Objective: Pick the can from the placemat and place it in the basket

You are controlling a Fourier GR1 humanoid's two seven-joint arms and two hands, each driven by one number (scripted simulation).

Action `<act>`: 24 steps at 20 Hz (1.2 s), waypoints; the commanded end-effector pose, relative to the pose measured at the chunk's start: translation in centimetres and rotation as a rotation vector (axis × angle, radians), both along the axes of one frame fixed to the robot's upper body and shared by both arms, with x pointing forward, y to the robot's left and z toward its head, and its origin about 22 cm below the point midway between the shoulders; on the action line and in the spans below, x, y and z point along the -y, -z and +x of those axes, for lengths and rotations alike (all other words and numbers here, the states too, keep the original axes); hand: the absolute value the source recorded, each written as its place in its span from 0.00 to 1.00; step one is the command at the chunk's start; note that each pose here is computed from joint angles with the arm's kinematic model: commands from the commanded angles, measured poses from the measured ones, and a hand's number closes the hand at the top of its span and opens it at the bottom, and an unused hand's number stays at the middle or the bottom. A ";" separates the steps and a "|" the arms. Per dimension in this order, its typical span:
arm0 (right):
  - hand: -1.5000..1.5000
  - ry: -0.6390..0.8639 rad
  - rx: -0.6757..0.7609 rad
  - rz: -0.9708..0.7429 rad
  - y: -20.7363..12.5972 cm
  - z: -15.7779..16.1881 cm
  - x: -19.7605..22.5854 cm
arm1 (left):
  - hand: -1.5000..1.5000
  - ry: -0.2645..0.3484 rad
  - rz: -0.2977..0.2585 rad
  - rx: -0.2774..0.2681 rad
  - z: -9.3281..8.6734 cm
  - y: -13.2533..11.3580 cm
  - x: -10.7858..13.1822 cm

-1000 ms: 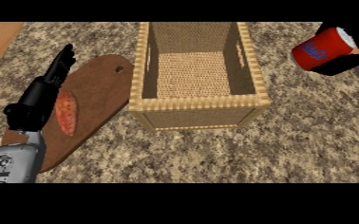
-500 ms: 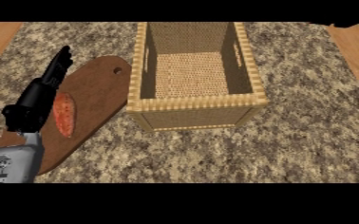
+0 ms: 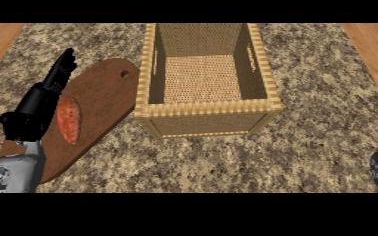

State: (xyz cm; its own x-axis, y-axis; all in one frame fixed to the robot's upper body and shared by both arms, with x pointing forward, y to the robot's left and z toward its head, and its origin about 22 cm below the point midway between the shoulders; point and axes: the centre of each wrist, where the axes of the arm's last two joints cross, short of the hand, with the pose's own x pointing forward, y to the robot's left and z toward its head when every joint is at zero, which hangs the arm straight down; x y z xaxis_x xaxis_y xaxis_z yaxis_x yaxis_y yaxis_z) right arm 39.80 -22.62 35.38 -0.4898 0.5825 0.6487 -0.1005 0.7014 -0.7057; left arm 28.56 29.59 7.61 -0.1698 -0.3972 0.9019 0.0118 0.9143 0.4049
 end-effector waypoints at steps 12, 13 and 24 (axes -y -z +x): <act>1.00 -0.038 -0.238 -0.178 -0.2 -0.2 -11.8 | 0.50 0.010 0.008 0.012 1.6 -1.0 0.6; 1.00 -0.024 -0.259 -0.171 1.8 -1.4 -12.9 | 0.50 -0.007 0.002 0.000 -0.1 -0.6 0.0; 1.00 0.112 -0.184 -0.576 1.5 -0.9 -13.4 | 0.50 0.022 -0.002 0.014 0.4 0.1 0.7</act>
State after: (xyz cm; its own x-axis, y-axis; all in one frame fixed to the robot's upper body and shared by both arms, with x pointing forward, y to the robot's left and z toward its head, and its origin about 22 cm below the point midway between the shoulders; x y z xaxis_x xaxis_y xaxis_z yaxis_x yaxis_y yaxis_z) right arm 38.92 -10.18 34.73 -0.3132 0.8655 0.3909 -0.2356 0.3279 -0.9148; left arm 29.20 29.35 7.34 -0.1840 -0.3959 0.8997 0.0143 0.9141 0.4052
